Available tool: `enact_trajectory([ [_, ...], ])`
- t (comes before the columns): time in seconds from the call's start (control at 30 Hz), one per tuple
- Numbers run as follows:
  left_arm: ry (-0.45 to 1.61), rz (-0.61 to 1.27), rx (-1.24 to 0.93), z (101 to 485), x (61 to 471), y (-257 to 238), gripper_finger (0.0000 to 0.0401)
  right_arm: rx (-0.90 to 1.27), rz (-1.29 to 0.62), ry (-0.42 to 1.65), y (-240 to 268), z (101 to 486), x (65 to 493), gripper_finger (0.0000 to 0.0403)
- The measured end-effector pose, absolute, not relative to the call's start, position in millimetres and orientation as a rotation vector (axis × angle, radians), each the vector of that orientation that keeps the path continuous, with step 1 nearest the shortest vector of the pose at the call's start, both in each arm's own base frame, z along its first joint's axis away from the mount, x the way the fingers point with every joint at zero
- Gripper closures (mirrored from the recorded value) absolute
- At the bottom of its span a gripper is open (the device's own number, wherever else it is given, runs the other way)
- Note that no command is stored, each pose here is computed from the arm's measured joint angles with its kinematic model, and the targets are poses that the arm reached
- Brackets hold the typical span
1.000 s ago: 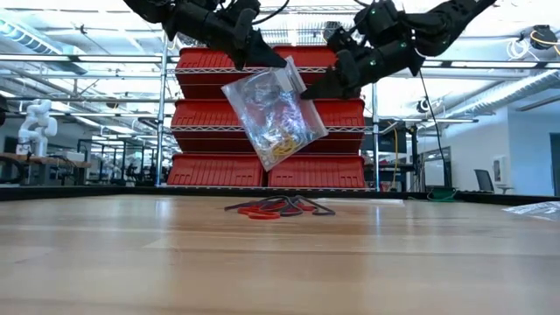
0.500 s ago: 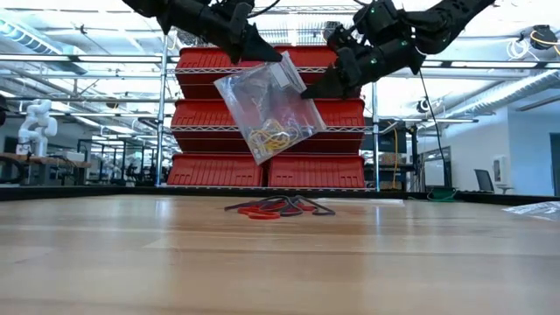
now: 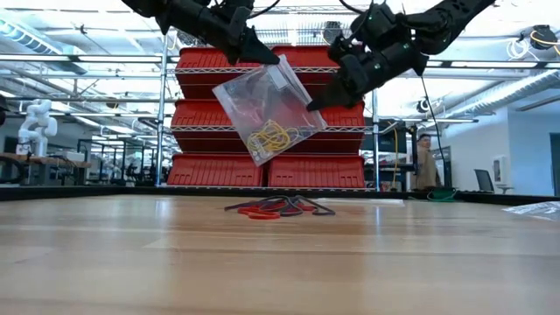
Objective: Sort rubber bands
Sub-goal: Close the top left transparent zip bag
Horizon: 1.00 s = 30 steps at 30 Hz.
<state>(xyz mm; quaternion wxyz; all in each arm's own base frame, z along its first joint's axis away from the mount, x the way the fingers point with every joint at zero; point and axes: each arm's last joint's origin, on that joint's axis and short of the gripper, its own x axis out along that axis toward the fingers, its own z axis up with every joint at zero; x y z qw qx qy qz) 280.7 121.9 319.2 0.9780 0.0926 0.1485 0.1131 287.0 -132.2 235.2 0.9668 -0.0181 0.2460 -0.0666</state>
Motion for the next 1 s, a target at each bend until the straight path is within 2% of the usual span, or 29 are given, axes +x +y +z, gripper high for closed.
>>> enact_trajectory([
  [1.0,0.302,0.236,0.188,319.6,280.2,122.5,0.0401,-0.007,-0.200,0.620,-131.8,225.3,281.1,0.0384],
])
